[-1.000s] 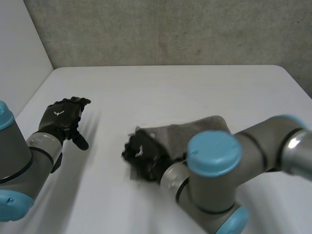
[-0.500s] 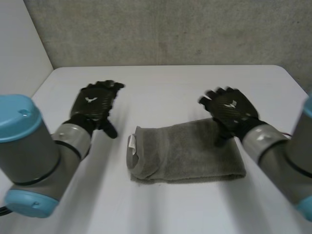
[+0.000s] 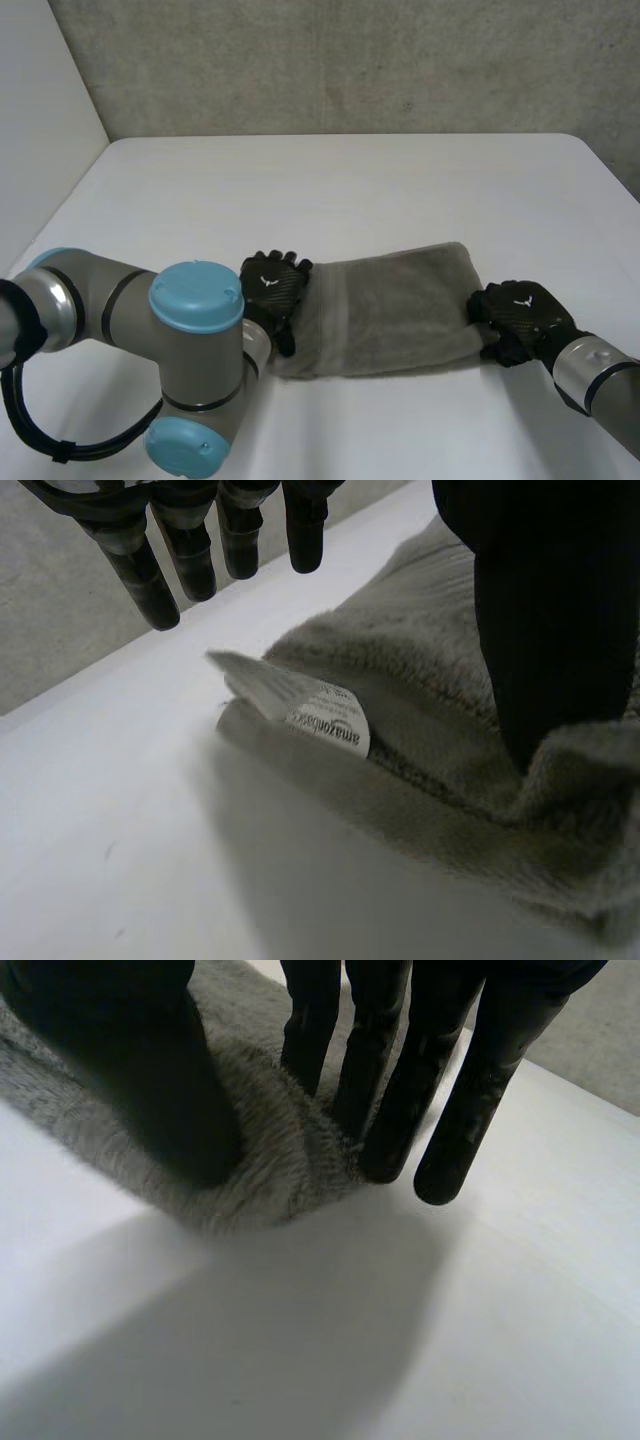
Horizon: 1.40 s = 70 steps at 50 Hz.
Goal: Fold the towel.
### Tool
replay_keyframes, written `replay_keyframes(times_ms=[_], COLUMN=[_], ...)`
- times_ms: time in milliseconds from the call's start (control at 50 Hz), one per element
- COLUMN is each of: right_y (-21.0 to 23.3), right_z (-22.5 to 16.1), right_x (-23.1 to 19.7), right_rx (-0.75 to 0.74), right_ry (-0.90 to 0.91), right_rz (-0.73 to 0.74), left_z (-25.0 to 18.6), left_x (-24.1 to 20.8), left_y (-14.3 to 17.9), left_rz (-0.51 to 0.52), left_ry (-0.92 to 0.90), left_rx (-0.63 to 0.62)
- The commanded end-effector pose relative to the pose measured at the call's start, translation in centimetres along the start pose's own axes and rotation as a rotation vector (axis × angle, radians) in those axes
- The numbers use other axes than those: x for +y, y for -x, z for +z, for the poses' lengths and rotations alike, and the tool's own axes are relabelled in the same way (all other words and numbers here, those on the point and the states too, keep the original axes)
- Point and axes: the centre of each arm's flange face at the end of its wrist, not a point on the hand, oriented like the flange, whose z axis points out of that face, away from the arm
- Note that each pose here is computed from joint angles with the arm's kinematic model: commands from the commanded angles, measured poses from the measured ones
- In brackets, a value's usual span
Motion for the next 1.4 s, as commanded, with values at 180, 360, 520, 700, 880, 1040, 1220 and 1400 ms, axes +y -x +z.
replay_keyframes(times_ms=[180, 360, 520, 700, 880, 1040, 1220, 1400], right_y=[4.3, 15.6, 21.9, 19.9, 12.1, 9.2, 9.6, 9.0], right_z=[0.9, 0.1, 0.4, -1.3, -1.0, -0.5, 3.3, 5.2], right_x=[-8.5, -11.6, -7.0, -10.5, -12.8, -12.2, -7.5, -5.1], right_rx=[-0.065, -0.313, -0.494, -0.384, -0.217, -0.276, -0.358, -0.246], right_ry=[-0.257, -0.344, -0.249, -0.311, -0.293, -0.200, -0.034, 0.013], right_rz=[-0.198, -0.368, -0.473, -0.410, -0.040, 0.272, 0.280, 0.056], left_z=[-1.8, -4.0, -5.5, -5.3, -4.0, -2.7, -1.9, -2.0], left_x=[-1.7, -4.1, -5.5, -7.2, -9.3, -7.1, -0.7, 0.3], left_y=[0.8, 7.2, 10.6, 9.4, 5.9, 2.8, 0.4, 1.0], left_rz=[0.020, -0.039, -0.077, -0.079, -0.193, -0.290, -0.239, -0.224], left_ry=[-0.040, -0.068, -0.114, -0.191, -0.265, -0.138, 0.118, 0.159], left_rx=[-0.078, -0.289, -0.356, -0.234, -0.105, -0.015, 0.016, -0.043])
